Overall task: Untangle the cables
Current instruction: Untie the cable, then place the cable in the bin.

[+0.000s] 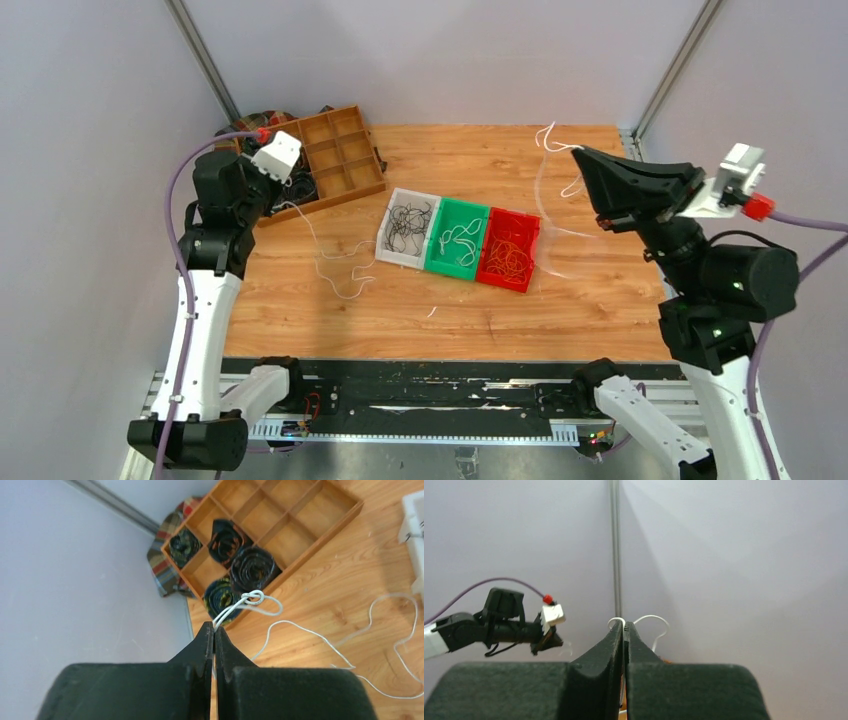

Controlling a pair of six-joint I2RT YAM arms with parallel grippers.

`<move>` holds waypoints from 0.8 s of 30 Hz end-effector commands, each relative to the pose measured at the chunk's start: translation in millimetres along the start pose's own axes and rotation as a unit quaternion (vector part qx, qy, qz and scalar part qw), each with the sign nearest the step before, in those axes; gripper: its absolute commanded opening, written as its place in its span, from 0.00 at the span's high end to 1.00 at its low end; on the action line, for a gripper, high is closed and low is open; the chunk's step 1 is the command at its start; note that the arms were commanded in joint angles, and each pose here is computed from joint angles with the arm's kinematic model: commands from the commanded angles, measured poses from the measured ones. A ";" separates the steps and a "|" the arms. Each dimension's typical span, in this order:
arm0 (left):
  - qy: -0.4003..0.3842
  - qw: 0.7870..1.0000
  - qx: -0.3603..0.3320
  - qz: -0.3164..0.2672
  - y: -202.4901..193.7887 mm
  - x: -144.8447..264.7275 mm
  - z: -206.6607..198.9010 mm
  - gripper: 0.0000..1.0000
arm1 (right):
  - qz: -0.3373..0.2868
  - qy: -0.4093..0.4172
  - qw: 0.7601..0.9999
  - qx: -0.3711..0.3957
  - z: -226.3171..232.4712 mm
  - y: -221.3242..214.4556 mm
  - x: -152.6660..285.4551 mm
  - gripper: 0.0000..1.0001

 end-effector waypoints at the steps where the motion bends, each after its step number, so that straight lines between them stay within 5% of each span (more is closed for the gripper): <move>1: 0.011 1.000 -0.008 0.001 -16.8 -5.1 3.9 0.99 | -0.040 -0.052 0.995 0.072 -2.5 35.1 7.1 0.99; 8: -0.046 0.998 0.016 -0.032 -8.8 -1.0 0.4 0.99 | -0.010 -0.015 0.999 0.043 -2.4 25.2 -5.7 0.99; 24: -0.176 0.975 0.063 -0.117 19.6 43.3 -17.8 0.99 | 0.147 0.024 0.987 -0.055 -47.8 -101.6 -56.1 0.99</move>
Point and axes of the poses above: each gripper's point midway between its finger pads, its own x axis back along the fingers, its own z axis along the line the jaws close on, y = z × x, the point moved 10 cm from there along x, back along the fingers
